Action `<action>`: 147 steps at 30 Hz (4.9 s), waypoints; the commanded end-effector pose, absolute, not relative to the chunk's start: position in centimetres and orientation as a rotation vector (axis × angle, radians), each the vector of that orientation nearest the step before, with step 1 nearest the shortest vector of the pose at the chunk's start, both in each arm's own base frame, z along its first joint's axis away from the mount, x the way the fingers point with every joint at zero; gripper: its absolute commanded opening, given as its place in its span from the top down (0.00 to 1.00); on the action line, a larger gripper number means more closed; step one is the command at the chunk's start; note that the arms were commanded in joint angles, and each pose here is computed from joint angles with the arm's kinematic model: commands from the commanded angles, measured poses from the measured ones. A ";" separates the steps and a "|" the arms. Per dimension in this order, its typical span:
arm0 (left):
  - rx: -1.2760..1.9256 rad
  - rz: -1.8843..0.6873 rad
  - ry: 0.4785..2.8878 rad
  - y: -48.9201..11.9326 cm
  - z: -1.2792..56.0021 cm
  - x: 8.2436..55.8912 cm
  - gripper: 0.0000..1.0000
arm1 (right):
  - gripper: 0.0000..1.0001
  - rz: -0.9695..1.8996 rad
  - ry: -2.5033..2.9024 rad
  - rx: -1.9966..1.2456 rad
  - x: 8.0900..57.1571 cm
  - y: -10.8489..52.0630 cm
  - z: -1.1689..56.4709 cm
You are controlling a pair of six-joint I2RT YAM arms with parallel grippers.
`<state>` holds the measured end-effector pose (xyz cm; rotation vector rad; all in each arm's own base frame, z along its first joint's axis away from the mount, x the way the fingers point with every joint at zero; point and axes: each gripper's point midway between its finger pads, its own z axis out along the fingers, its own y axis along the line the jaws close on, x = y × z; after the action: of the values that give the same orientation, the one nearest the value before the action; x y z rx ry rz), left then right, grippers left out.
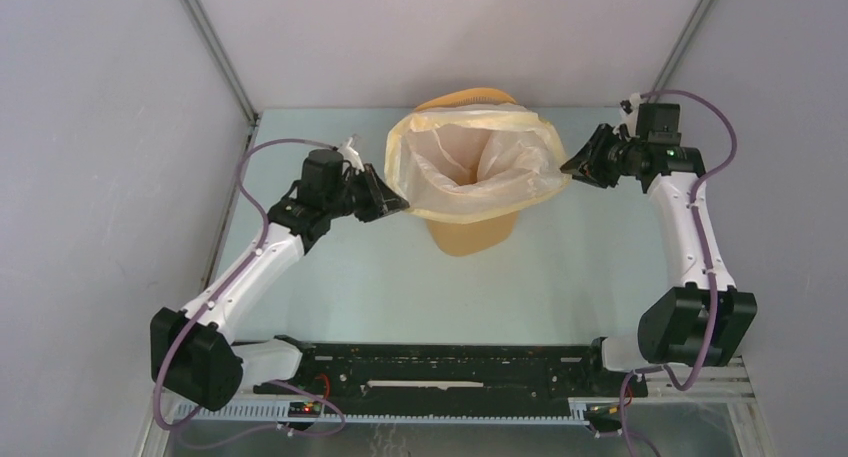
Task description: Put the trash bags into the trash bin
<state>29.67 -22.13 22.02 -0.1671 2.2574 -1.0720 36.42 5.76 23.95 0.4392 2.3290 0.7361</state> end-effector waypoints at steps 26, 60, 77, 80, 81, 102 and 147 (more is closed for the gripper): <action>0.080 -0.676 1.921 -17.1 35.1 36.4 0.08 | 0.25 0.412 1.677 -0.673 39.8 13.4 40.0; 0.027 -0.701 1.990 -19.3 35.0 43.6 0.42 | 0.31 0.565 1.771 -0.546 39.7 16.9 41.5; 0.050 -0.696 2.046 -18.5 33.6 42.2 0.35 | 0.48 0.228 1.791 -0.756 43.9 17.4 38.1; 0.012 -0.734 2.045 -18.4 33.6 42.8 0.46 | 0.60 0.253 1.781 -0.696 44.8 17.7 39.0; 0.007 -0.739 2.045 -18.4 33.5 43.0 0.48 | 0.62 0.264 1.780 -0.679 45.1 17.9 39.0; -0.046 -0.827 2.037 -19.1 32.8 46.6 0.85 | 1.00 0.548 1.772 -0.368 51.9 16.3 38.3; -0.394 -1.102 2.200 -16.7 27.4 42.3 0.44 | 0.43 1.079 2.223 0.543 48.0 7.5 30.2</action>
<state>44.30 -17.73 21.58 -0.4314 2.3320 -1.0416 52.51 9.05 25.48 0.5393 2.2421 1.1548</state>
